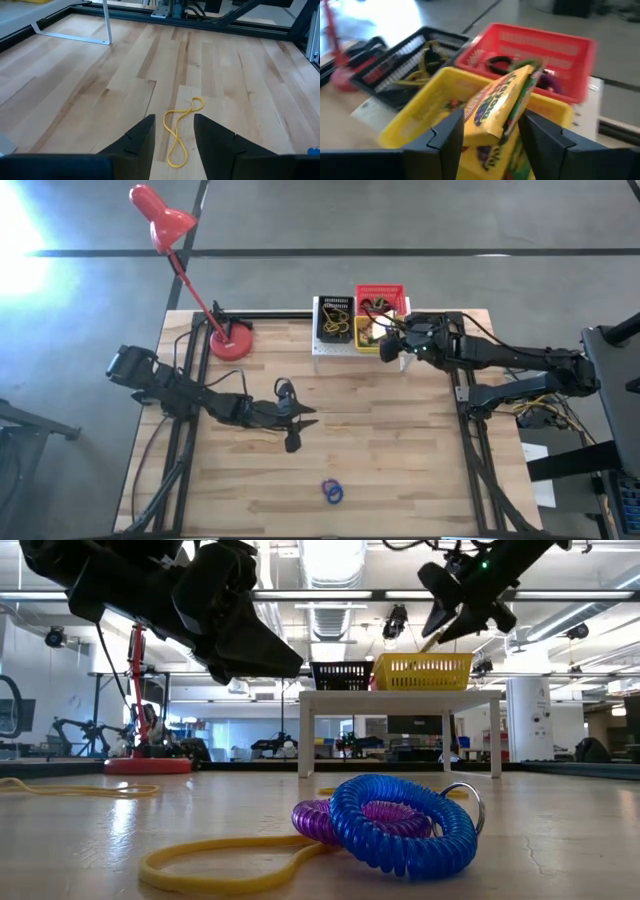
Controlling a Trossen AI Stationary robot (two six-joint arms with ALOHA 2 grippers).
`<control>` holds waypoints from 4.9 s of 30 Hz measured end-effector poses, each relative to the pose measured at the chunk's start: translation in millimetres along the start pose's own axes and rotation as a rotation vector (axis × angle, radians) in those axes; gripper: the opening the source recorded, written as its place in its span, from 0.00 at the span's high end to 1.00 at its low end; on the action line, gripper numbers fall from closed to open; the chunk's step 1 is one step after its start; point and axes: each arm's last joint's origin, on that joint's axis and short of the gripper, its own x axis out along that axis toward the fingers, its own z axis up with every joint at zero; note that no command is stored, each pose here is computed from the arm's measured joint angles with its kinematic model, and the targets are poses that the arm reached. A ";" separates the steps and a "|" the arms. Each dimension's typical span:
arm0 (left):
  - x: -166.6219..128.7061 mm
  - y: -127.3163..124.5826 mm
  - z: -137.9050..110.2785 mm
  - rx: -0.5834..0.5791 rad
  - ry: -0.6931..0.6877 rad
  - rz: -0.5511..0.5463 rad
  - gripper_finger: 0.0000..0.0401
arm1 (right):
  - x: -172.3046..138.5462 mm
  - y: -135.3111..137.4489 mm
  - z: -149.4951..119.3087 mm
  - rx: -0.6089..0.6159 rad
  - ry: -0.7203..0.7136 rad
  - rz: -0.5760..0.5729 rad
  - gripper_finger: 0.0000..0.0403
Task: Pick & Place Office Desk Supplies
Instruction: Put the yellow crayon box into the yellow bin on the shelf, then put the yellow rubber band into the black bin on the shelf
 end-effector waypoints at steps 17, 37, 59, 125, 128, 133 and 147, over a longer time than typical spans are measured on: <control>0.0 0.0 0.4 -0.009 -0.004 -0.001 0.65 | 4.9 -14.0 12.8 -0.026 0.163 0.087 0.67; 0.1 0.2 0.9 -0.030 -0.008 0.003 0.65 | -33.2 -10.0 50.6 -0.147 0.358 0.255 0.50; 0.0 0.0 0.7 -0.056 -0.007 0.002 0.65 | -43.0 81.2 -200.5 -0.356 0.126 0.744 0.54; 1.0 -20.6 76.5 0.050 -0.350 -0.198 0.49 | -72.2 139.9 -135.0 -0.307 -0.595 0.716 0.98; 1.7 -20.3 74.6 0.056 -0.330 -0.195 0.52 | -73.6 142.2 -132.2 -0.296 -0.600 0.718 0.98; 2.4 -19.8 73.1 0.059 -0.316 -0.188 0.57 | -77.1 148.1 -123.8 -0.265 -0.616 0.728 0.98; 2.0 -19.1 75.4 0.050 -0.339 -0.185 0.75 | -75.5 157.7 -107.3 -0.281 -0.656 0.731 0.98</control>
